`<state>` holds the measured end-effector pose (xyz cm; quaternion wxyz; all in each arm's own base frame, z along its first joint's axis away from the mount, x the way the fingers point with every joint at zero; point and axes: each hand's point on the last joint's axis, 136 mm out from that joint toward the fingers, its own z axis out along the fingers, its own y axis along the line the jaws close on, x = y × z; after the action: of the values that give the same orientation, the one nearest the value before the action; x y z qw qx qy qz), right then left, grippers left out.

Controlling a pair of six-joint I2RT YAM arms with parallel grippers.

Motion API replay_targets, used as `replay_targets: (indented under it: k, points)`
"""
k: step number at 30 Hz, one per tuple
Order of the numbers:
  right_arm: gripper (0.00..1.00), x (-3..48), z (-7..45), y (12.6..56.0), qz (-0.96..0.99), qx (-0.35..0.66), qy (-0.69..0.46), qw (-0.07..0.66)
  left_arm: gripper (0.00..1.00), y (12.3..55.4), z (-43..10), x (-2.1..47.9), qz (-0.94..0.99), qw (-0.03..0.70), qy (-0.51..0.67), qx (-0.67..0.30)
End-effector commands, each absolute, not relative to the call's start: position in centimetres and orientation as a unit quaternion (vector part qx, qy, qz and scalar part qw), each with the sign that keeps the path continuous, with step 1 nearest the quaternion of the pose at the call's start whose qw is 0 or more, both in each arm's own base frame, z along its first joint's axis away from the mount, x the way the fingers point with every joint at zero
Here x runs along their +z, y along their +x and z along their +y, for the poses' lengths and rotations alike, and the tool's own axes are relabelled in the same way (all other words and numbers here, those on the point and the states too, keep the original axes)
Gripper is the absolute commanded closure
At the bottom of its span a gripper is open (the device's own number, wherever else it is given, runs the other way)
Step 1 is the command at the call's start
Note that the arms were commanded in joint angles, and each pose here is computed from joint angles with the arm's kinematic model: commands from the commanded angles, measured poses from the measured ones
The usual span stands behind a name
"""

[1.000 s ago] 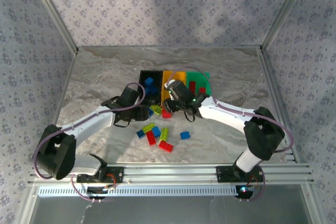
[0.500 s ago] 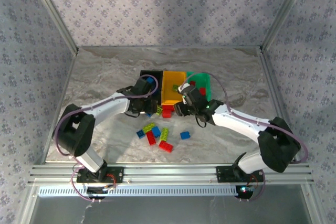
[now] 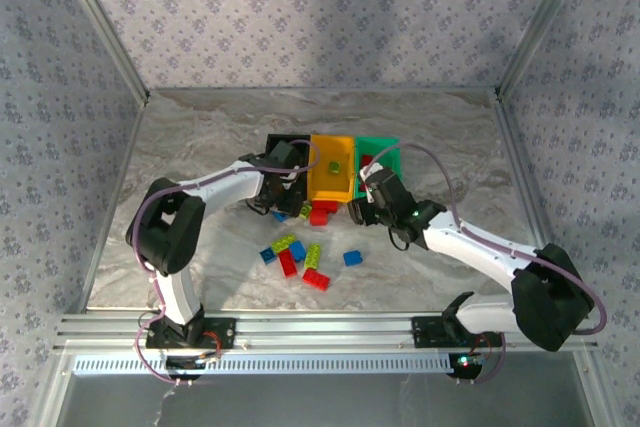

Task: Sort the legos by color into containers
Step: Pick up the lego from the center of the table.

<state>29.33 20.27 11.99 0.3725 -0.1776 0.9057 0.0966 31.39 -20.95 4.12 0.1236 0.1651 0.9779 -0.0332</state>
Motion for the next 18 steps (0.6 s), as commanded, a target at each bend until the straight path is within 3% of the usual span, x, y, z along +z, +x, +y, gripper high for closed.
replay_targets:
  k: [1,18]
  points:
    - [0.37,12.2,19.8,29.3,0.906,0.099,-0.165,0.378,0.36,30.6,-20.1,2.9,0.979,0.094,0.183,-0.010]
    - [0.37,11.7,19.5,29.3,0.906,0.103,-0.159,0.379,0.35,28.5,-19.1,3.0,0.982,0.085,0.168,-0.013]
